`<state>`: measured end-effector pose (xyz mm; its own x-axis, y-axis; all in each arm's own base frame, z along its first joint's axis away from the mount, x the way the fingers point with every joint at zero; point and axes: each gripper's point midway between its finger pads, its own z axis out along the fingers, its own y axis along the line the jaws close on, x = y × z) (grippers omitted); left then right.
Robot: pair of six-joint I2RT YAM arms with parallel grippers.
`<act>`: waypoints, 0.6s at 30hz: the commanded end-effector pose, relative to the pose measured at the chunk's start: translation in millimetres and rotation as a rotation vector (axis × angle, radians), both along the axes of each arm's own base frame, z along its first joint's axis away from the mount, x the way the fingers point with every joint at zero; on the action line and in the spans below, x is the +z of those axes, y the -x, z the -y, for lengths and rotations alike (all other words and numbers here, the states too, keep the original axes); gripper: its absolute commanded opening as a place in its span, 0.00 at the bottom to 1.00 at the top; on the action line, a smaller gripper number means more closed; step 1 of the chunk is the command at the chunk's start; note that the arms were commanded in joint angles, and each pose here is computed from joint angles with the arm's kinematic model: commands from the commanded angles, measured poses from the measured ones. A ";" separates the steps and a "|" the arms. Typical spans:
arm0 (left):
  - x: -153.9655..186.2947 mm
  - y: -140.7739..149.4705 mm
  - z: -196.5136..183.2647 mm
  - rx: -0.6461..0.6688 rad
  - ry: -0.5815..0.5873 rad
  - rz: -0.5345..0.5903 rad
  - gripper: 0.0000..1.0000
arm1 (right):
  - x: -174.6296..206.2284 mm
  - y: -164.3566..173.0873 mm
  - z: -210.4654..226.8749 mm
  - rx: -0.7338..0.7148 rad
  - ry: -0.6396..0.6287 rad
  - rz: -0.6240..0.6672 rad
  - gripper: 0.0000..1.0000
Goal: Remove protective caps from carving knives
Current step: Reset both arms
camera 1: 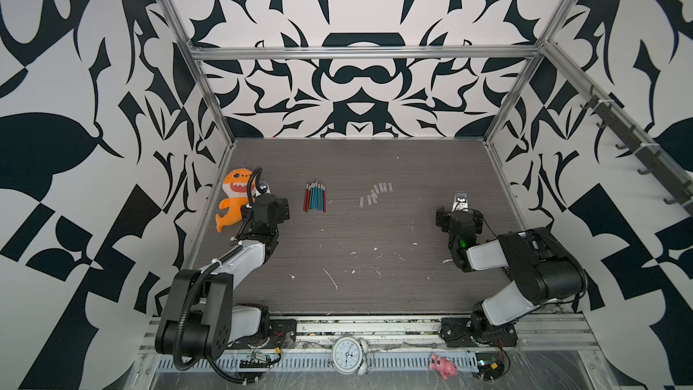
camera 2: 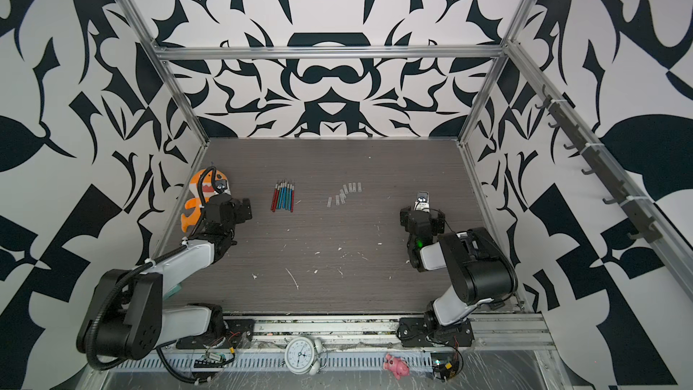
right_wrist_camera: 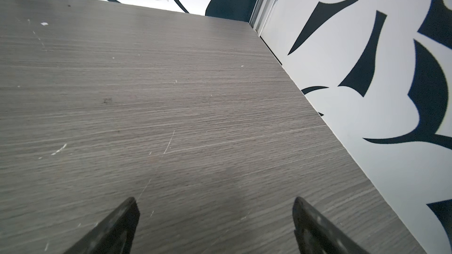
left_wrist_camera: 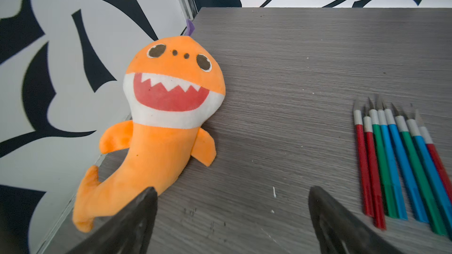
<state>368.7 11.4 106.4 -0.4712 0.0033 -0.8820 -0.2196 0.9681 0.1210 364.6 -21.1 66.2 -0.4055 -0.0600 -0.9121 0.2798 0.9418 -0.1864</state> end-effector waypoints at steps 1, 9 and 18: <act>7.0 -16.9 13.6 -0.095 0.001 0.128 1.00 | 19.9 -13.2 -4.1 0.015 -0.027 0.065 1.00; -20.6 -25.6 18.0 -0.177 0.089 0.121 0.99 | 21.1 -13.6 -4.0 0.014 -0.028 0.072 1.00; -17.2 -22.9 12.6 -0.145 0.084 0.163 0.99 | 20.9 -13.9 -4.1 0.015 -0.028 0.071 1.00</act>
<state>388.2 -0.5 79.0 -0.3708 -0.0092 -0.9287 -0.0902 0.9956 0.0262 368.8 -17.3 68.4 -0.3989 -0.0582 -0.9152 0.2616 0.9493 -0.1744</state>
